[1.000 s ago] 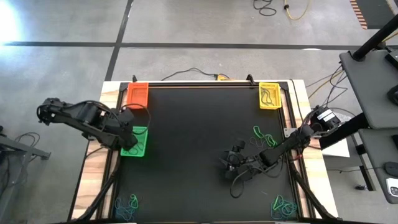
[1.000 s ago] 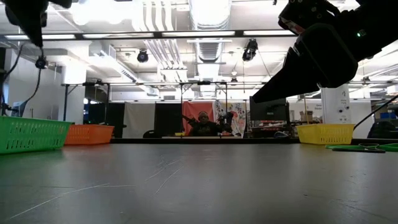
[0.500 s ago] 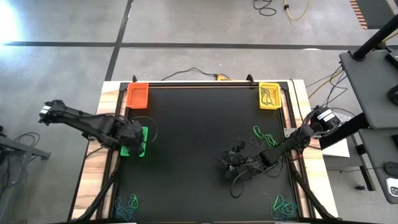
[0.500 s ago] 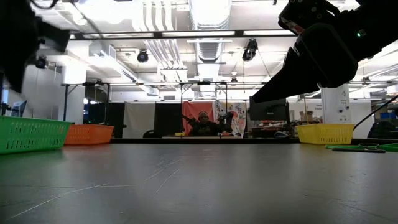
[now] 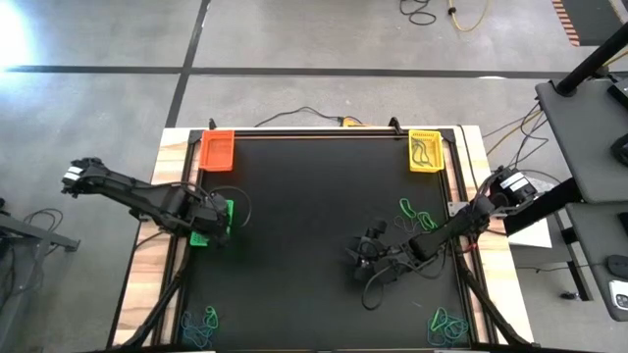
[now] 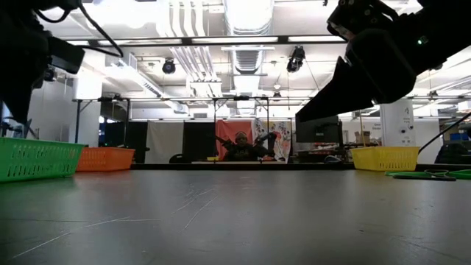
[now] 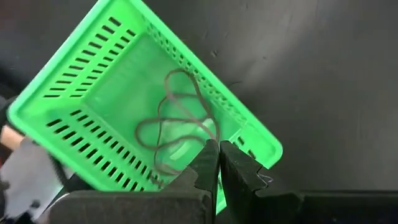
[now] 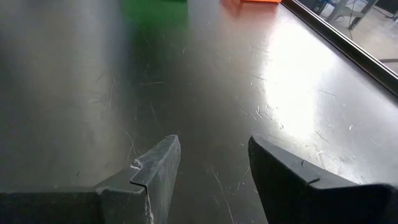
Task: Sort rubber bands into baskets
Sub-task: Put the center violet rubber band into the green bin, then put the middle right violet rubber band into the green bin
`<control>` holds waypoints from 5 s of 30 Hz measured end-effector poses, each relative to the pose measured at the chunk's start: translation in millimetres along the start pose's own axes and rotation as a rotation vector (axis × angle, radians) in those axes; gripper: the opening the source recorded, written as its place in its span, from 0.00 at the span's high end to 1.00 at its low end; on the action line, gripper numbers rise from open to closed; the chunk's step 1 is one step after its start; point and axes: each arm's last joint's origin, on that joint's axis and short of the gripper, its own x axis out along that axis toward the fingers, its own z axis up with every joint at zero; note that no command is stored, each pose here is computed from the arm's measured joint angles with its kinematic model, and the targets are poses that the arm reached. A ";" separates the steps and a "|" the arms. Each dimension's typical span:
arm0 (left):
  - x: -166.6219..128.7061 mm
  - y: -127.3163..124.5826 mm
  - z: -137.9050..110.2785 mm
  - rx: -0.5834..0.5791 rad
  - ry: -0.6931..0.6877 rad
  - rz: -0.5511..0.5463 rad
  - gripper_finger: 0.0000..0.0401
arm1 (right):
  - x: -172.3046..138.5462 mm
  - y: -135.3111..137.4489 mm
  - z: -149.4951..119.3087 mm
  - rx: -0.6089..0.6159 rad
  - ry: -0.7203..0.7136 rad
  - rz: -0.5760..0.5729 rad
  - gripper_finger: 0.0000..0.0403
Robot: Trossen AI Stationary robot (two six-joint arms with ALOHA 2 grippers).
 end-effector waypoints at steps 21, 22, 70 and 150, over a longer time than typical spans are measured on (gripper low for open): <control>34.2 -23.5 9.7 0.031 0.118 0.132 1.00 | -0.2 0.0 -0.6 0.014 0.004 -0.001 0.54; 35.9 -25.1 10.5 0.033 0.119 0.131 1.00 | -0.2 0.0 -0.6 0.014 0.004 -0.001 0.54; -67.2 -114.7 37.2 0.560 -0.797 -0.114 0.69 | -67.7 -109.2 -1.5 0.146 0.872 0.038 0.54; -20.9 -83.4 25.3 0.477 -0.907 -0.053 0.69 | 76.4 -70.6 69.2 -0.088 0.267 0.412 0.98</control>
